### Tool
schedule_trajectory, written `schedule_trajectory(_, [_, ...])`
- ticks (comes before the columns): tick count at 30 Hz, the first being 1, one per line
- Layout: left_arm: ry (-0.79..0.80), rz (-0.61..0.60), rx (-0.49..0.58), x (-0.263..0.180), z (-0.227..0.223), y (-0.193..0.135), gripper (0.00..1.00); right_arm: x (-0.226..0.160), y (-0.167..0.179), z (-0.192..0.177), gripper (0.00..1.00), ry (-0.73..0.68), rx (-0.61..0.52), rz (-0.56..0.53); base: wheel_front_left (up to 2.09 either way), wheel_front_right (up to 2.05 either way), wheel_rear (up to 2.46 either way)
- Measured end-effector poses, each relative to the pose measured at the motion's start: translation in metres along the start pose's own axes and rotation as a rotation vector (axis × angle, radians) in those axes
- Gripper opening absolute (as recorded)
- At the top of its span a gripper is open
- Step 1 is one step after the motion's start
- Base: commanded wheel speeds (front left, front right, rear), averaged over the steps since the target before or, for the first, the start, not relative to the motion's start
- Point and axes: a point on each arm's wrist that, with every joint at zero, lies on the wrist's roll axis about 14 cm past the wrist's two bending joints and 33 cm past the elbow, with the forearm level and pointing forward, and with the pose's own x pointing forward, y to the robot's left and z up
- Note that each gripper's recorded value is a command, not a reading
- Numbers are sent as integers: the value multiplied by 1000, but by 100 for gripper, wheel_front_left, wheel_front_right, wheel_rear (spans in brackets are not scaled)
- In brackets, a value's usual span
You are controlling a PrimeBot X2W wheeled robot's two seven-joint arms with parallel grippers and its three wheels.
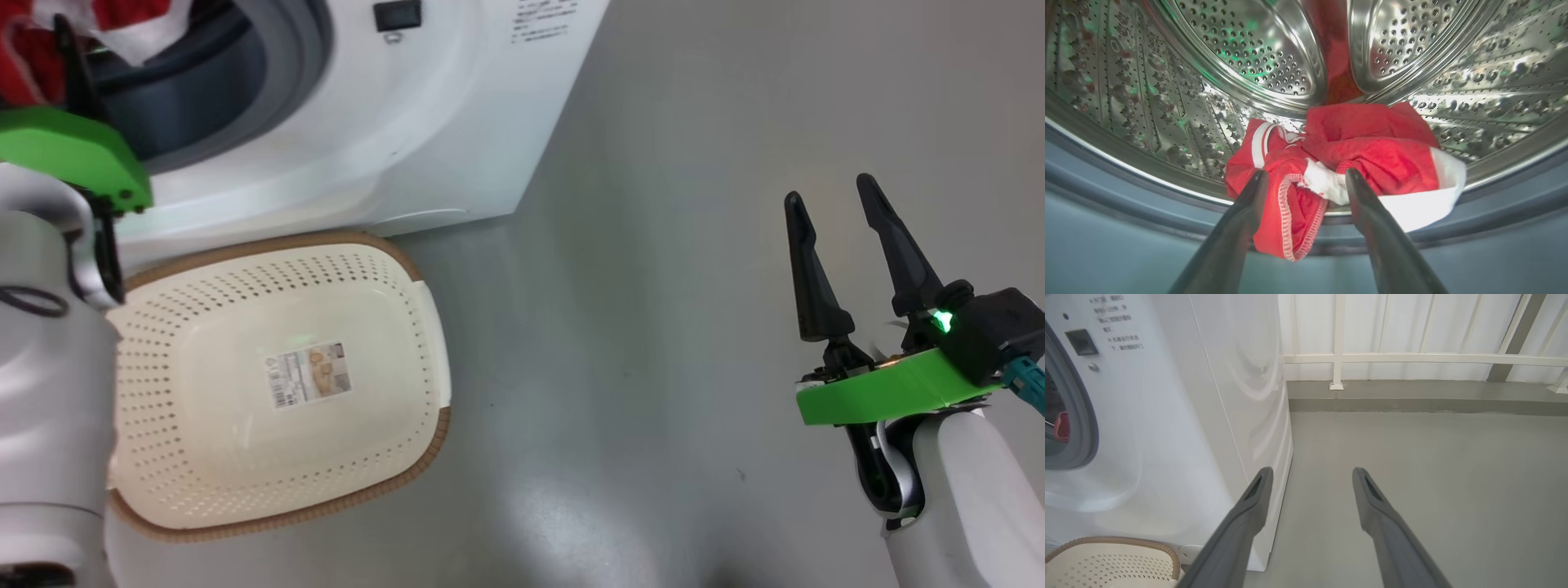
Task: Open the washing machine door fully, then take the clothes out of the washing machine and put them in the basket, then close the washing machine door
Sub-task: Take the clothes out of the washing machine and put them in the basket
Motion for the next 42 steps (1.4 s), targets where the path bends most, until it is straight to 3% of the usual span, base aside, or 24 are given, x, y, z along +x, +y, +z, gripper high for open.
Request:
schedule_trajectory(14, [159,63,165,12,-39,16,100,-6,-10,-1,100,9,8,-33,0,0,0])
schedule_trajectory(15, [166,63,169,13,-39,17,8,-6,-10,-1,100,9,10,-34,0,0,0])
schedule_trajectory(16, [165,63,170,13,-38,16,0,-6,-10,-1,100,9,10,-34,0,0,0])
schedule_trajectory(26, [123,69,158,11,-28,19,0,-7,-8,1,100,5,17,-30,0,0,0])
schedule_trajectory(42, [-118,34,12,-10,38,20,0,-7,0,20,100,-45,30,-13,0,0,0])
